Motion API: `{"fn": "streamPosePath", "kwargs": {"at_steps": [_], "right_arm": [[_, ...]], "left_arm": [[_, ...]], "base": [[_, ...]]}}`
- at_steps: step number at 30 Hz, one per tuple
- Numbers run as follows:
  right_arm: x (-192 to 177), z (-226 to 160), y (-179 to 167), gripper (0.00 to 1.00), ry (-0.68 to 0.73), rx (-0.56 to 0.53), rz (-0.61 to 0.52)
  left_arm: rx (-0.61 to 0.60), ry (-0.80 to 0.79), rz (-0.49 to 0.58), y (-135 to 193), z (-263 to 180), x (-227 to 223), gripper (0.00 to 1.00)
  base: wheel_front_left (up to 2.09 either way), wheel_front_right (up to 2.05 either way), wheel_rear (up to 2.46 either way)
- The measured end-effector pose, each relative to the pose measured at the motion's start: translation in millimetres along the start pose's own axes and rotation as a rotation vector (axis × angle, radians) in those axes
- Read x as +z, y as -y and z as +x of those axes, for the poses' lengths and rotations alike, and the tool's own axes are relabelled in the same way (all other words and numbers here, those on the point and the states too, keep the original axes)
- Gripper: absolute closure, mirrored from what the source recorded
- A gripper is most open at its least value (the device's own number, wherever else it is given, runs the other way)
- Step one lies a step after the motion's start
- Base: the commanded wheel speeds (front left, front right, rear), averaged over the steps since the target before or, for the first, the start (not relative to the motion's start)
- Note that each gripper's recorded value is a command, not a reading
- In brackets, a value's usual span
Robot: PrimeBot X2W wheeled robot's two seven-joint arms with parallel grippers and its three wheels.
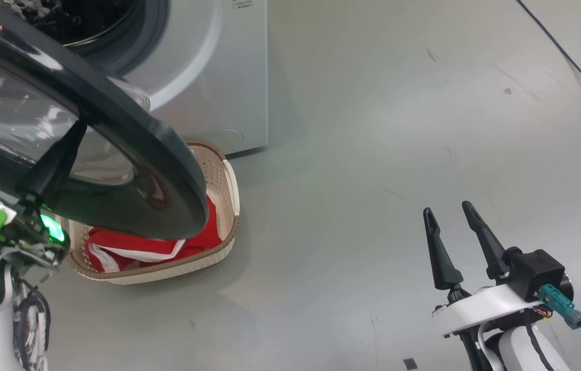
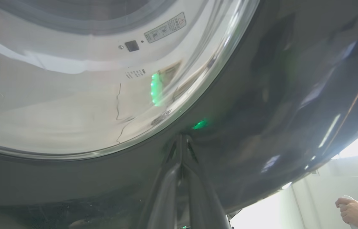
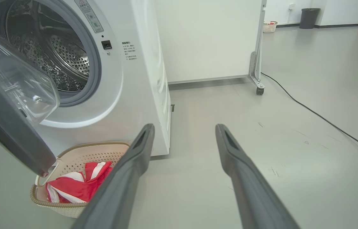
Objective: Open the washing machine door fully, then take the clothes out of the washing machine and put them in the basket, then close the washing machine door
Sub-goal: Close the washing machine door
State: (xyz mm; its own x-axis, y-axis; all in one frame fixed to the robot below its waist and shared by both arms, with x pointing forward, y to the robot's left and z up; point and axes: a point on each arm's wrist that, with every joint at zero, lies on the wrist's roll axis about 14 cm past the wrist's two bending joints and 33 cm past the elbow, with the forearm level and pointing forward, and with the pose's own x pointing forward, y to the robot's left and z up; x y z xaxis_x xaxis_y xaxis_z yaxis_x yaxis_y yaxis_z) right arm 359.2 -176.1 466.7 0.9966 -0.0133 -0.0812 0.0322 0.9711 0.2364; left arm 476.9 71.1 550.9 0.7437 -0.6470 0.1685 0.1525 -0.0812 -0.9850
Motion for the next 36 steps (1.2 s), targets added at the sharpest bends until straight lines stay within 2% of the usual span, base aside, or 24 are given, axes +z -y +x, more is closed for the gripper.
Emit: {"fn": "streamPosePath", "kwargs": {"at_steps": [12,23,36], "right_arm": [[-9.4,10.1,13.0,0.00,-0.022,-0.051,0.024],[-20.2,15.9,40.5,0.00,-0.054,-0.131,0.002],[-25.8,18.8,48.7,0.00,-0.071,-0.149,-0.008]], "left_arm": [[-0.033,-0.007,-0.007,-2.9,56.3,18.2,1.00],[-0.062,0.010,-0.018,-13.3,113.8,33.7,1.00],[-0.002,0.149,-0.069,-38.0,145.2,53.8,1.00]], "base": [[0.00,0.00,0.00],[0.00,0.00,0.00],[0.00,0.00,0.00]]}}
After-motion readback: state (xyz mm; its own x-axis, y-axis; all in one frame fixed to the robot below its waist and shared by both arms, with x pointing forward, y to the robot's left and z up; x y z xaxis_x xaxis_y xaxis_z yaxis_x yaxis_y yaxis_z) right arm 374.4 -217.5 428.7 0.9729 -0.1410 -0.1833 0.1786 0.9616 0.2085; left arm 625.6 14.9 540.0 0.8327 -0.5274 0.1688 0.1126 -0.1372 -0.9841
